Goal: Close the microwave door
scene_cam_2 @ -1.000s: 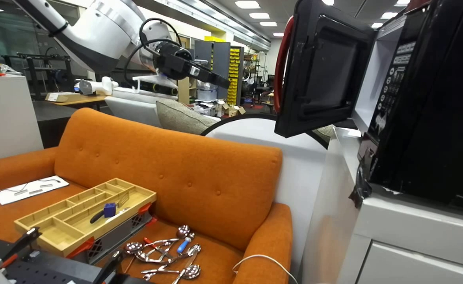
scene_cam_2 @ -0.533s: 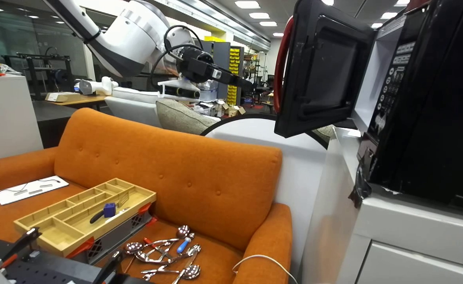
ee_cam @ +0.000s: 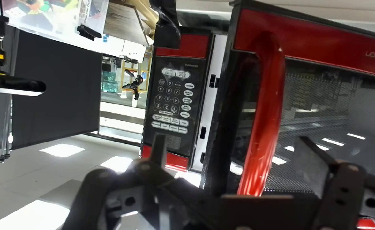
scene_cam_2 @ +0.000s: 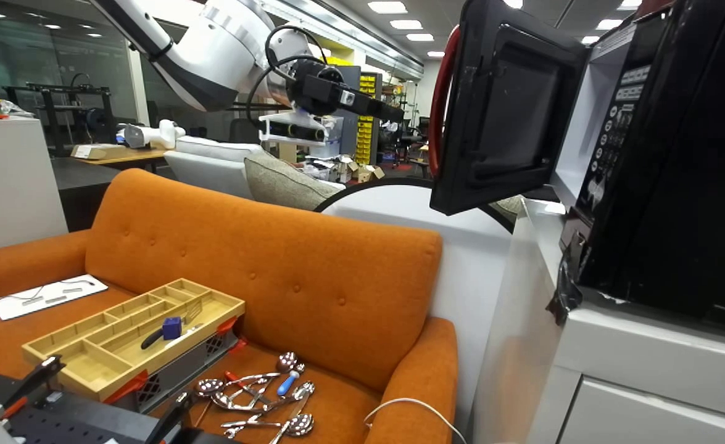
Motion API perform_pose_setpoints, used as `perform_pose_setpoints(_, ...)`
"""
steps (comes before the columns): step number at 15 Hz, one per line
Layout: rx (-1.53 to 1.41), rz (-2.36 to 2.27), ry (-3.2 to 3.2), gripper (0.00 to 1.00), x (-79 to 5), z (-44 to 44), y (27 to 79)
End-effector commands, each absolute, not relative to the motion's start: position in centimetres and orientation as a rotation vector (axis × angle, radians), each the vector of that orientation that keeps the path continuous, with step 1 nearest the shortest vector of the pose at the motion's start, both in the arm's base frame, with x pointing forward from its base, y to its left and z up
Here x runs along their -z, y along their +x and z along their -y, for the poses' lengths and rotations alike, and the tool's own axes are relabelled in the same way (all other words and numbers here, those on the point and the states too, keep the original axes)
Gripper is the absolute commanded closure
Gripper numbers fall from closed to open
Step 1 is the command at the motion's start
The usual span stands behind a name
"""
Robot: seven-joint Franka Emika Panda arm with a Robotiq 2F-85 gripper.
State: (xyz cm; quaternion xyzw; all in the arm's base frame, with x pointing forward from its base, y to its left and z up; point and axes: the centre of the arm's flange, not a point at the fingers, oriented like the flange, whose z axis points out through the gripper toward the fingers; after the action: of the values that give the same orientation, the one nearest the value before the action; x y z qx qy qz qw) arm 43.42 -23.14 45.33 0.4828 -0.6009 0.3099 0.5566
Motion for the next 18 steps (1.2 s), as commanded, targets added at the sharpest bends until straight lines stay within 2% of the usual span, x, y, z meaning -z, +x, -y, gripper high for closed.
perform_pose_setpoints(1, -0.67, 1.415, 1.083, 0.0, -44.6, 25.0, 44.7)
perform_pose_setpoints(9, -0.571, 1.427, 1.035, 0.0, -42.8, 29.8, 45.4)
perform_pose_setpoints(18, -0.607, 1.466, 0.998, 0.0, -44.1, 30.8, 46.7)
